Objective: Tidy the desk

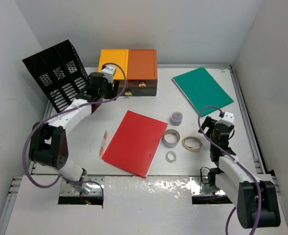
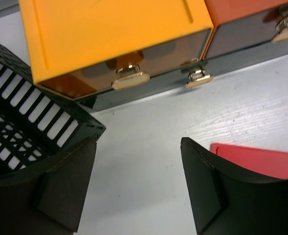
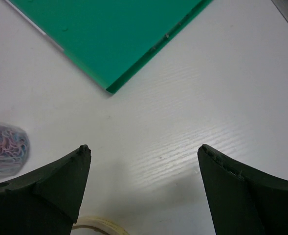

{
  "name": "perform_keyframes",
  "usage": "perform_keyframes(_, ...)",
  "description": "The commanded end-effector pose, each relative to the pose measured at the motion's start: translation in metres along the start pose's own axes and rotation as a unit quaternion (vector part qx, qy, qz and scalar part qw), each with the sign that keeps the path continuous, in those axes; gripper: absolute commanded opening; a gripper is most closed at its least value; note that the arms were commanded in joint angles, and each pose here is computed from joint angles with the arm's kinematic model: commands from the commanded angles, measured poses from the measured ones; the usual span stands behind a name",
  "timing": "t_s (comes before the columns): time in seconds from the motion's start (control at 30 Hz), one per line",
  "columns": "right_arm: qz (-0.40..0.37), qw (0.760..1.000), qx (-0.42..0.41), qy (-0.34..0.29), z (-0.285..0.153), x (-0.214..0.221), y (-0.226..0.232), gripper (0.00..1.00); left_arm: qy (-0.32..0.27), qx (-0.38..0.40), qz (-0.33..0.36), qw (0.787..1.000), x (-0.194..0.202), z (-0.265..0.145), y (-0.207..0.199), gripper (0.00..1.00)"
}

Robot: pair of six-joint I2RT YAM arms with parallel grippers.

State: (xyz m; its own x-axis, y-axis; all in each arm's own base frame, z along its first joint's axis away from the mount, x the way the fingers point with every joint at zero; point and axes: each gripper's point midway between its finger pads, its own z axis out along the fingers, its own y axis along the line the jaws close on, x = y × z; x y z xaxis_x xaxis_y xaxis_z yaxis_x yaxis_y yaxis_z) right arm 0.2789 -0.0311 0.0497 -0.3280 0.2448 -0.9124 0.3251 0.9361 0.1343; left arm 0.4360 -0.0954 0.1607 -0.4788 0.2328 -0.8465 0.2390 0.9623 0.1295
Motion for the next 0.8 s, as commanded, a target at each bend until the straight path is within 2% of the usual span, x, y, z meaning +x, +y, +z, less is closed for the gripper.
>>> perform_keyframes(0.0,0.018,1.0,0.01,-0.022,0.003,-0.012,-0.001,0.87,-0.025,-0.002,-0.024,0.999,-0.022,0.015,-0.004,0.68)
perform_keyframes(0.23,0.009,1.0,0.009,-0.013,0.003,-0.002,-0.003,0.87,-0.006,-0.071,-0.049,0.996,-0.027,0.05,0.015,0.65)
perform_keyframes(0.33,0.012,1.0,-0.011,-0.023,0.002,0.0,0.003,0.87,-0.024,-0.064,-0.063,0.996,-0.032,0.054,0.012,0.65)
perform_keyframes(0.37,0.015,0.999,-0.011,-0.029,0.002,-0.001,0.002,0.86,-0.048,-0.059,-0.071,0.995,-0.043,0.058,0.01,0.64)
perform_keyframes(0.63,0.012,1.0,0.0,-0.019,0.004,0.001,-0.001,0.86,-0.033,-0.061,-0.084,0.994,-0.033,0.083,0.007,0.5)
perform_keyframes(0.77,0.012,1.0,0.001,-0.018,0.005,0.001,-0.001,0.86,-0.023,-0.067,-0.082,0.994,-0.028,0.088,0.008,0.34)
